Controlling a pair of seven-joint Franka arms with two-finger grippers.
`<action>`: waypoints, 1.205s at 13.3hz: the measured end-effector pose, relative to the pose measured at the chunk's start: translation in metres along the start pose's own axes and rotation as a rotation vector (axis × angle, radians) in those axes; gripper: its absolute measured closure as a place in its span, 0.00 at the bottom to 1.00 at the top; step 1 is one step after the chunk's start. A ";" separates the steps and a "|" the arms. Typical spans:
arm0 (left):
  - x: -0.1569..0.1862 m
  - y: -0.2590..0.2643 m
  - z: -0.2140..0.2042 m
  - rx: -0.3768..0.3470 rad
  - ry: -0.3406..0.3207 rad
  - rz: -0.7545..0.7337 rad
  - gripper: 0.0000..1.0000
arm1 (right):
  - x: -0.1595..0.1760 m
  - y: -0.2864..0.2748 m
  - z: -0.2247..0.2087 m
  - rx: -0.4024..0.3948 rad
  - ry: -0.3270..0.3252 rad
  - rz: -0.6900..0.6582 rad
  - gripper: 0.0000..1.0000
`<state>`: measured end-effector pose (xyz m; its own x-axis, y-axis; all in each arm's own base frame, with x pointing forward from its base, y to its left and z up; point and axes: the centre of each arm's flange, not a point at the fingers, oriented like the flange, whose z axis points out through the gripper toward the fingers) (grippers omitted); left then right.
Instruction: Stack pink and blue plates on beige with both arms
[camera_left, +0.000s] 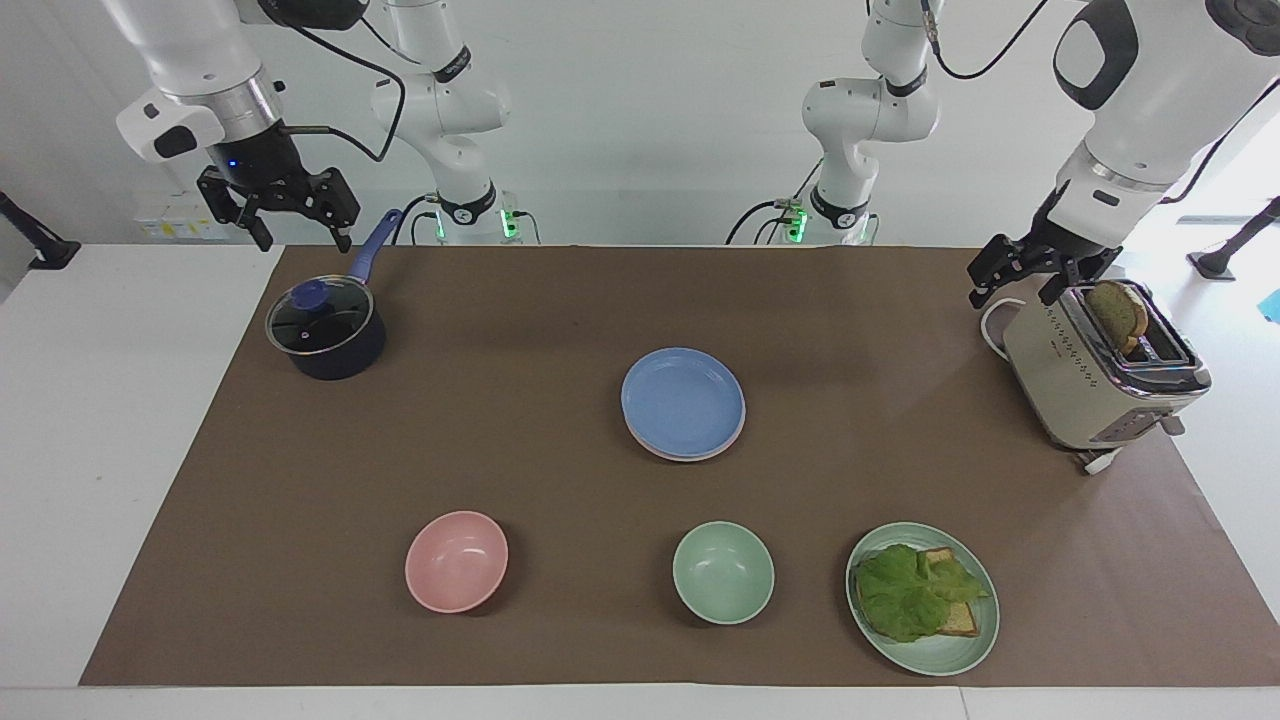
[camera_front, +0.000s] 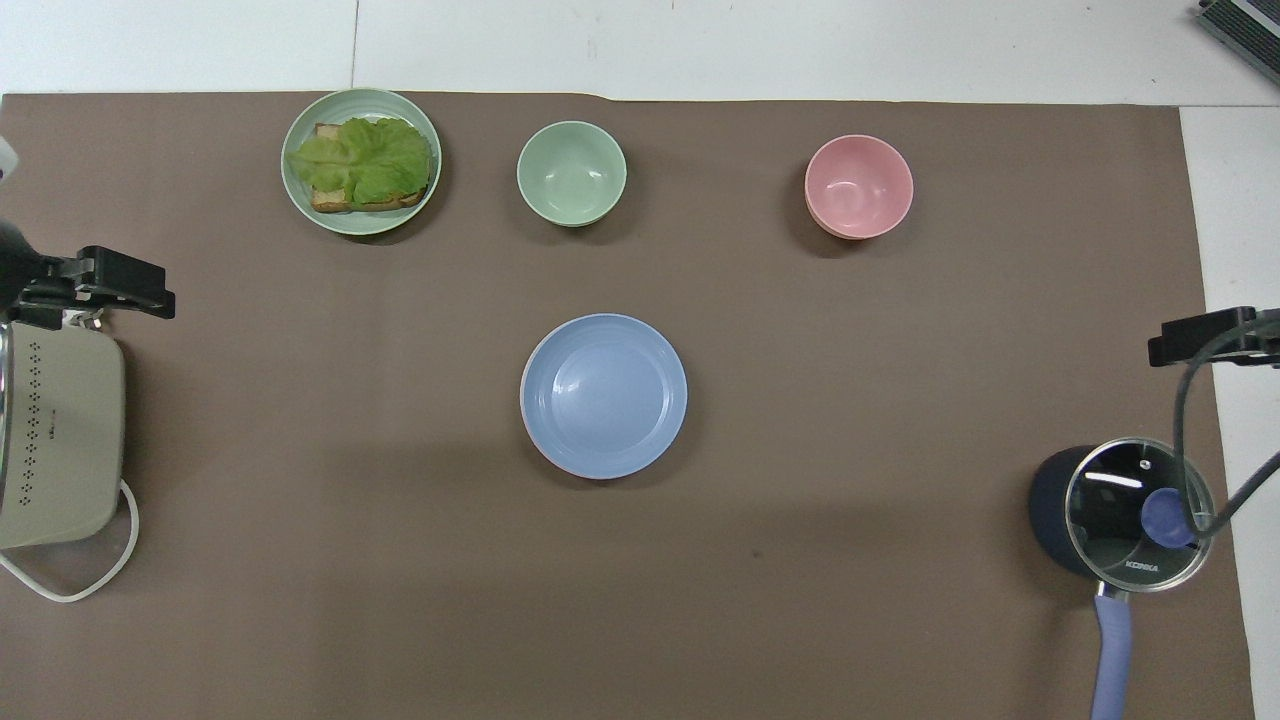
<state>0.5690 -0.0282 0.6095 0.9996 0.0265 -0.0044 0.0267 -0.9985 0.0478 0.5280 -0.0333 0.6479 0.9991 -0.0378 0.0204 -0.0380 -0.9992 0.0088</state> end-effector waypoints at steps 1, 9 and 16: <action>0.000 0.000 0.000 0.000 0.000 0.000 0.00 | 0.000 0.001 0.000 0.000 0.000 0.002 0.00; 0.000 0.000 0.000 0.000 0.000 0.000 0.00 | 0.000 0.001 0.001 0.000 -0.005 0.002 0.00; -0.001 0.009 0.000 0.000 -0.001 0.016 0.00 | -0.001 0.001 -0.002 0.000 -0.007 0.001 0.00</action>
<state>0.5685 -0.0373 0.6094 0.9999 0.0101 -0.0047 0.0104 -0.9988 0.0484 0.5268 -0.0338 0.6499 0.9991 -0.0391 0.0134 -0.0392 -0.9992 0.0087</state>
